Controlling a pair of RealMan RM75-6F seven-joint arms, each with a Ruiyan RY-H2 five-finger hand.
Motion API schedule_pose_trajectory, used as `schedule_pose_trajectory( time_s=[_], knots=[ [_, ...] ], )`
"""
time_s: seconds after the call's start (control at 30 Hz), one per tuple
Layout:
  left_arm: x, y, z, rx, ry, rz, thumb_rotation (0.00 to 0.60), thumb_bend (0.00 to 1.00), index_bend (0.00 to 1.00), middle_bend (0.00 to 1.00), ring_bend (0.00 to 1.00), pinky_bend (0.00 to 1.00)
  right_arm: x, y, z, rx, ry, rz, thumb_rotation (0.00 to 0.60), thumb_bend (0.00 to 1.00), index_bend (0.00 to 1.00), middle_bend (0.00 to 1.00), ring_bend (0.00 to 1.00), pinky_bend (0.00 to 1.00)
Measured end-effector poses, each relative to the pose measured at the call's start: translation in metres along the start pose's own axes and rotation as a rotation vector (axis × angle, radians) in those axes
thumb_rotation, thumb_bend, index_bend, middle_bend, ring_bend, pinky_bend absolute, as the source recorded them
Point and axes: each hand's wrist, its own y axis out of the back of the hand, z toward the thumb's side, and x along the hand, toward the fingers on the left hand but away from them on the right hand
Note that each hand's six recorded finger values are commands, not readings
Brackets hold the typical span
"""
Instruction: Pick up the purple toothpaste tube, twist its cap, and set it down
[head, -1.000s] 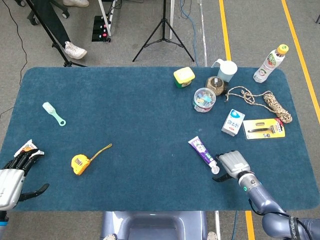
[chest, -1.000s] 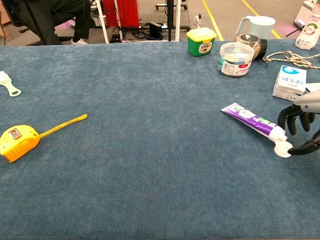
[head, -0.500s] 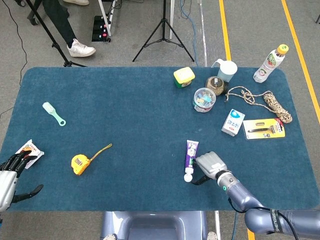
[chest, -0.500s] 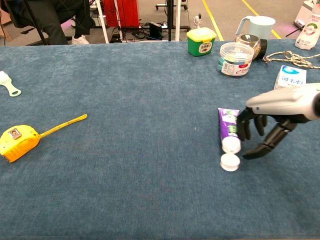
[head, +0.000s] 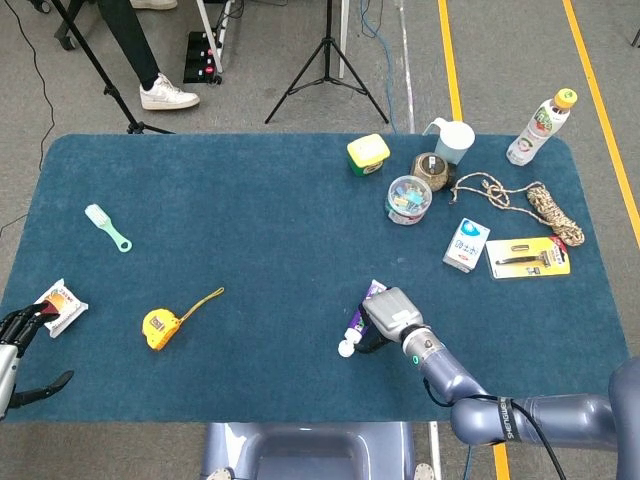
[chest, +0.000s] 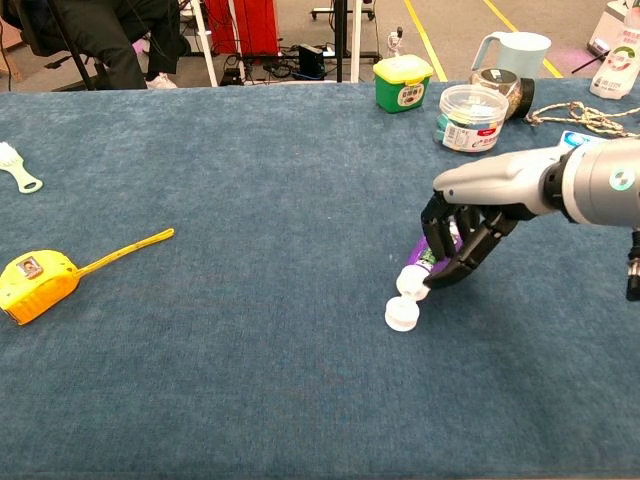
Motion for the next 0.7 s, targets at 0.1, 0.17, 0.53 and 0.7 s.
schedule_pose_trajectory(
  time_s=[0.1, 0.17, 0.53, 0.7],
  knots=[
    [0.000, -0.001, 0.001, 0.001, -0.003, -0.005, 0.530, 0.15, 0.21, 0.17, 0.14, 0.28, 0.003, 0.010, -0.010, 0.014, -0.020, -0.039, 0.322, 0.28, 0.22, 0.34, 0.35, 0.28],
    [-0.001, -0.001, 0.003, 0.000, -0.009, -0.006, 0.529, 0.15, 0.21, 0.17, 0.14, 0.28, 0.005, 0.013, -0.011, 0.014, -0.013, -0.058, 0.355, 0.28, 0.20, 0.33, 0.35, 0.28],
    [-0.005, 0.009, 0.008, 0.018, -0.009, 0.015, 0.531, 0.15, 0.21, 0.17, 0.14, 0.28, 0.010, 0.016, 0.002, 0.016, 0.162, -0.165, 0.392, 0.28, 0.23, 0.32, 0.34, 0.27],
    [-0.010, 0.014, 0.008, 0.027, 0.001, 0.023, 0.530, 0.15, 0.21, 0.17, 0.14, 0.28, 0.005, 0.008, 0.004, 0.047, 0.242, -0.201, 0.394, 0.28, 0.23, 0.32, 0.34, 0.27]
  ],
)
